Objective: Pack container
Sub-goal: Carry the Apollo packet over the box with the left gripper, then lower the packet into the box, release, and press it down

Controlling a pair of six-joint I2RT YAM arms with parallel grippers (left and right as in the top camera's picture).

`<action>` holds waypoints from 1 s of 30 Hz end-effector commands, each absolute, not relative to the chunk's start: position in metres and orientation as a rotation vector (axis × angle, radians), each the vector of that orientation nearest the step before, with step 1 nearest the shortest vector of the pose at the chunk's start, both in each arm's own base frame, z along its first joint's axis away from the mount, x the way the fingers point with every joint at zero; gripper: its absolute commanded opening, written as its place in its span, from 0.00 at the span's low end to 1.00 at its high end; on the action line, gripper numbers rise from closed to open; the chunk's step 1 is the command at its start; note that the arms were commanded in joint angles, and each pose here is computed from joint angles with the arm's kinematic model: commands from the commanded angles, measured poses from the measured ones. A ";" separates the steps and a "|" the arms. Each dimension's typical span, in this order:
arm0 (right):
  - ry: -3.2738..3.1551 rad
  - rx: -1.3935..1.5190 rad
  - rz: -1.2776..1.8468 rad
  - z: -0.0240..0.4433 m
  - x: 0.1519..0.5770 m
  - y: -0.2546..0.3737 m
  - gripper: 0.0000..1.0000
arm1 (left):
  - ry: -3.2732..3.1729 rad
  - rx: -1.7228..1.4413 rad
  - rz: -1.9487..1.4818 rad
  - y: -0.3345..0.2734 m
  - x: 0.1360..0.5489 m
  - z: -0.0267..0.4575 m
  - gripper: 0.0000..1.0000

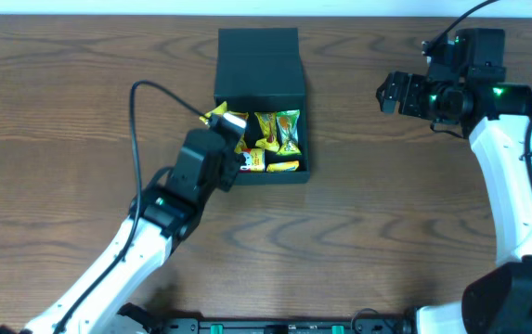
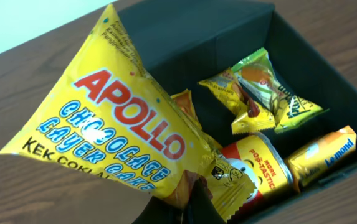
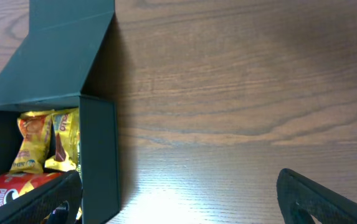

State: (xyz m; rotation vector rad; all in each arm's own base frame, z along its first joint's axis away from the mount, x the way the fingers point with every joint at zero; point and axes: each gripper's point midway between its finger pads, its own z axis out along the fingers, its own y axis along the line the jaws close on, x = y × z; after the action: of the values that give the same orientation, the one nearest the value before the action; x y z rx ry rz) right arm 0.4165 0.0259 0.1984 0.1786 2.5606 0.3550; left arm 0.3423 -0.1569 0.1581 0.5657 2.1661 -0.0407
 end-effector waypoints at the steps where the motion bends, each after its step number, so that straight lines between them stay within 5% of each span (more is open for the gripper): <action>1: 2.570 0.176 0.352 0.197 0.415 0.029 0.99 | 2.152 0.615 -0.010 -0.165 0.361 0.172 0.05; 11: 2.566 0.174 0.350 0.198 0.416 0.029 0.99 | 2.212 0.910 -0.033 -0.201 0.388 0.156 0.05; 30: 2.566 0.168 0.318 0.197 0.416 0.025 0.99 | 2.375 0.842 -0.215 -0.185 0.420 0.118 0.06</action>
State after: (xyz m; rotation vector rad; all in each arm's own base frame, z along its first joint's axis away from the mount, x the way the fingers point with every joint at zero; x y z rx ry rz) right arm 0.4164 0.0224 0.1974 0.1866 2.5636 0.3253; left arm 0.4161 -0.1804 0.1096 0.8478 2.3925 -0.1384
